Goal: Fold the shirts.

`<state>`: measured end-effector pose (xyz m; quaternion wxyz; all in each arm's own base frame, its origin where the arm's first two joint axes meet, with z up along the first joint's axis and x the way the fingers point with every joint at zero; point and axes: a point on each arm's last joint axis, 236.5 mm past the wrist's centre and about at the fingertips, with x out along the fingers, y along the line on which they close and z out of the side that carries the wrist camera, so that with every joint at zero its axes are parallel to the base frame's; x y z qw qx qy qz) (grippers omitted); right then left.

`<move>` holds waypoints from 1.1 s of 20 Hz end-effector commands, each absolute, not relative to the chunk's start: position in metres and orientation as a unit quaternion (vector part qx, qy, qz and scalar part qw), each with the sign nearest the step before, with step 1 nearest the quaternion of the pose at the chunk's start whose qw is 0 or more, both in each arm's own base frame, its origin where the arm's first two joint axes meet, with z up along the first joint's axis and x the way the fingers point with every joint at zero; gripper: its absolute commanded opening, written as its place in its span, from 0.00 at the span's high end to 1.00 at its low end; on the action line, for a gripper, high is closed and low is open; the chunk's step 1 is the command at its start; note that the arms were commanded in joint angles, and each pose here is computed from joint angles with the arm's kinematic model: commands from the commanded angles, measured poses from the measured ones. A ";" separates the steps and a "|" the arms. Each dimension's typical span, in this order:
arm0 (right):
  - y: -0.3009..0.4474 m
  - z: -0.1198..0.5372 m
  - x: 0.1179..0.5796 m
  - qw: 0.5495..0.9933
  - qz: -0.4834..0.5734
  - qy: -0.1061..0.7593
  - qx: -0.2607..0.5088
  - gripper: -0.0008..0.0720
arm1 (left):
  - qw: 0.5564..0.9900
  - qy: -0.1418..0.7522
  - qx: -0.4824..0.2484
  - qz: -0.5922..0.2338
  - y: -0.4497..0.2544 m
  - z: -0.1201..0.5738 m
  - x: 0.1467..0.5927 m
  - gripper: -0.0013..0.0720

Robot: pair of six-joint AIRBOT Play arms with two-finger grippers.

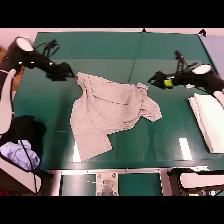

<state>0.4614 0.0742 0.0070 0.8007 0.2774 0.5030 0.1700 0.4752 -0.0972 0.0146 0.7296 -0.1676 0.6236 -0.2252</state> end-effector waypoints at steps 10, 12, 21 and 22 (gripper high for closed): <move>-0.015 -0.048 0.323 0.747 0.041 0.537 0.390 0.62 | 0.582 0.755 -0.254 -0.163 -0.088 -0.101 0.305 0.41; -0.020 -0.048 0.322 0.745 0.034 0.535 0.397 0.51 | 0.594 0.749 -0.243 -0.166 -0.100 -0.110 0.307 0.41; -0.014 -0.079 0.294 0.694 -0.005 0.571 0.439 0.31 | 0.621 0.728 -0.215 -0.194 -0.123 -0.105 0.322 0.95; -0.007 -0.088 0.289 0.684 -0.003 0.577 0.446 0.31 | 0.619 0.729 -0.216 -0.196 -0.121 -0.102 0.323 0.95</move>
